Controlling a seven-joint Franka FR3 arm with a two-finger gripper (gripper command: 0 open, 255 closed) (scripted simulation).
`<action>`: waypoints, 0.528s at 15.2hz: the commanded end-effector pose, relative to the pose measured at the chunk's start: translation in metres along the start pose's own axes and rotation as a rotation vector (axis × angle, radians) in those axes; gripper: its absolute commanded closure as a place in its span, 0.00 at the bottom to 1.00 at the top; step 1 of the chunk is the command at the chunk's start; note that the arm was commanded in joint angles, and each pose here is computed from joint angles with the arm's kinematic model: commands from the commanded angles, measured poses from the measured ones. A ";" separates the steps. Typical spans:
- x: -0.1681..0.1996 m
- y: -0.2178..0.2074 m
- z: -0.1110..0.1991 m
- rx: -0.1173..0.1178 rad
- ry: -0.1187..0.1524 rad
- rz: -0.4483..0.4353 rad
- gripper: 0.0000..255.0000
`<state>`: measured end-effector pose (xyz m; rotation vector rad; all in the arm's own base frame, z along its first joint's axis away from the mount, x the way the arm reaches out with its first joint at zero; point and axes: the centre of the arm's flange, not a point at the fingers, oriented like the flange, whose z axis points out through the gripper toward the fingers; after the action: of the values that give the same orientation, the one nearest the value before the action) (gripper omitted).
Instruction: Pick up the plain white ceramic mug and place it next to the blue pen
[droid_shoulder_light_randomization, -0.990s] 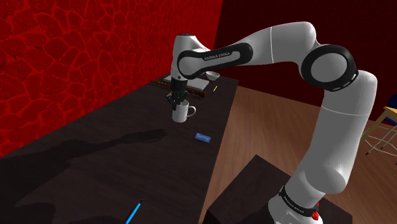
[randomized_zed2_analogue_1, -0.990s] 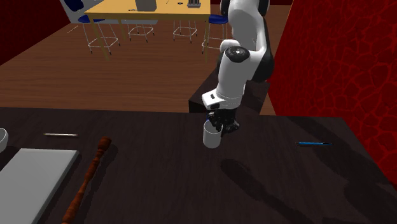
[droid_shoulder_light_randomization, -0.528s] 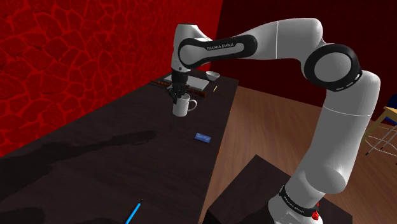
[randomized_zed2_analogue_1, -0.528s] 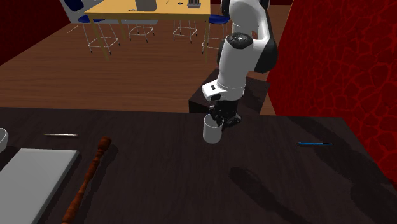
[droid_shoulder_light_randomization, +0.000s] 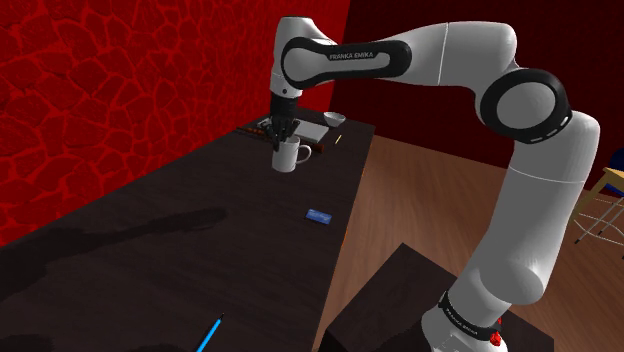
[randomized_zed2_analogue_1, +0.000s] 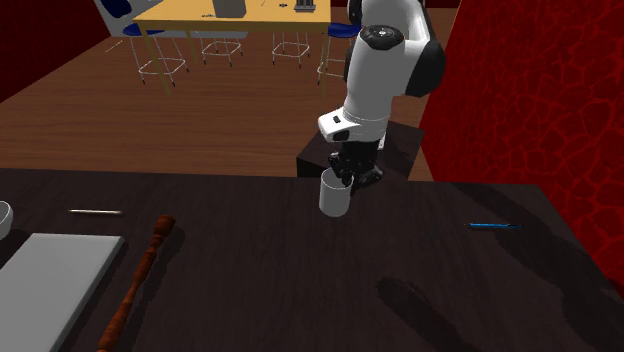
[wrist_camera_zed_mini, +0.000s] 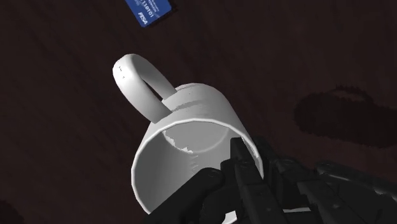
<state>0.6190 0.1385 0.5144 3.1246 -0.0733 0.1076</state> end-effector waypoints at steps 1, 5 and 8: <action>0.000 0.000 -0.011 0.000 -0.001 0.000 1.00; -0.005 -0.012 -0.023 0.000 -0.001 0.000 1.00; -0.021 -0.048 -0.025 0.000 -0.001 0.000 1.00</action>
<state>0.6052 0.1720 0.5379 3.1247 -0.0718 0.1069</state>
